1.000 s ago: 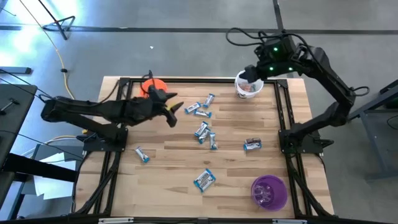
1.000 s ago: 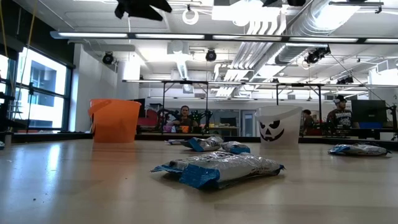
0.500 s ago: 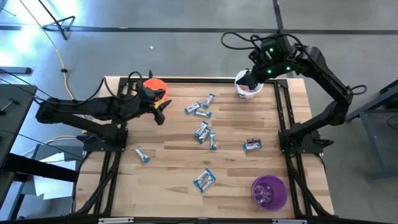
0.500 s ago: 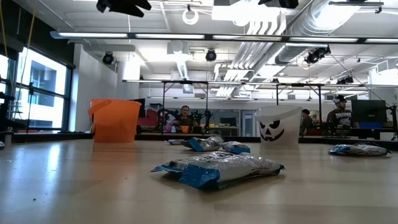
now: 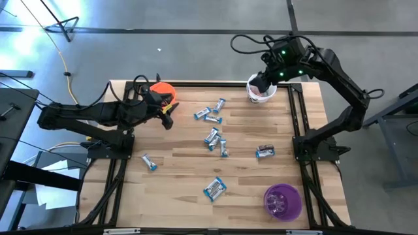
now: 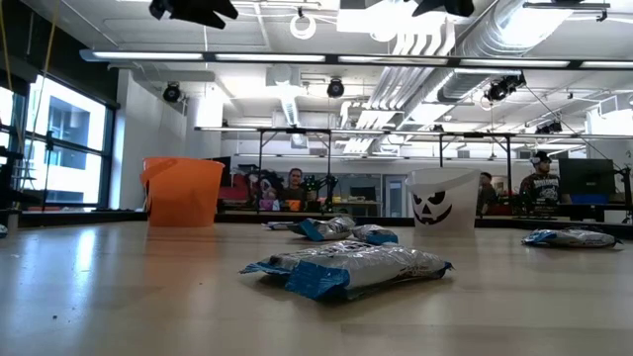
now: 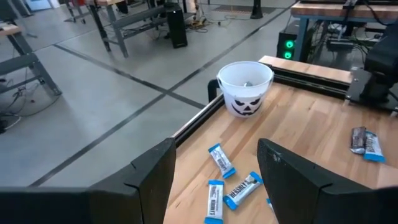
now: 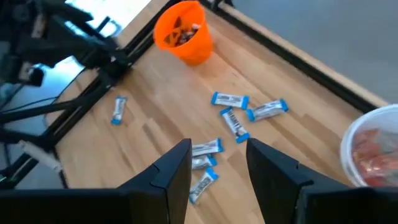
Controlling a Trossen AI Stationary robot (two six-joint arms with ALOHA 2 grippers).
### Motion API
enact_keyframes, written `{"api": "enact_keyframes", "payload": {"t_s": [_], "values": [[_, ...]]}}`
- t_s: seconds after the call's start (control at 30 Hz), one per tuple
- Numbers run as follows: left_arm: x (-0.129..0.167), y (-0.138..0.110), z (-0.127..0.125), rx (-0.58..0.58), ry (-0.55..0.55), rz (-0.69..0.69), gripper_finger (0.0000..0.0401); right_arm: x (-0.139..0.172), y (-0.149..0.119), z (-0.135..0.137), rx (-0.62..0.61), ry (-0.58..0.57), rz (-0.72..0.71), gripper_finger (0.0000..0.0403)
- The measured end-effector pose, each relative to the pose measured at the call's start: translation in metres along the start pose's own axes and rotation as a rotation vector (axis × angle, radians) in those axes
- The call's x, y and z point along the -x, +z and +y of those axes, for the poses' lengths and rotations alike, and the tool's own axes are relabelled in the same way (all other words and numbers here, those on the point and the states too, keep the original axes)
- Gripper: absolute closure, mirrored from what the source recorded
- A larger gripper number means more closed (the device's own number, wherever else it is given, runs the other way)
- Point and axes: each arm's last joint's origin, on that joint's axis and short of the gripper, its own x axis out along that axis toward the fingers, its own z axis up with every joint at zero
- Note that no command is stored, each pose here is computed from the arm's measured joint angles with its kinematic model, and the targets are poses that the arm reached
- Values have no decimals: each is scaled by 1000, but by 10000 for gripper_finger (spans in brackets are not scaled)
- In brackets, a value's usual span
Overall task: Sort candy
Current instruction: Put the brown chocolate into the orange bucket
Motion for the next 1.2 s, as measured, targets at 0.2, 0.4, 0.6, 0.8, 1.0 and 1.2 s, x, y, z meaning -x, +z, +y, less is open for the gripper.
{"api": "enact_keyframes", "payload": {"t_s": [0.2,0.4,0.6,0.8,1.0,1.2], "values": [[0,0,1,1,45,-8,188,-1,0,-1,-59,-22,3,253],[0,1,2,1,78,-14,188,-1,-1,-2,-35,-61,-6,253],[0,1,2,10,78,-15,188,-1,-1,-6,-116,-156,-38,253],[0,1,2,10,78,-15,188,-1,-1,-6,8,-163,-25,253],[0,1,2,10,78,-15,188,-1,-2,-5,14,-137,-3,253],[0,1,2,11,78,-15,188,-2,-8,-7,-49,-109,76,253]]}}
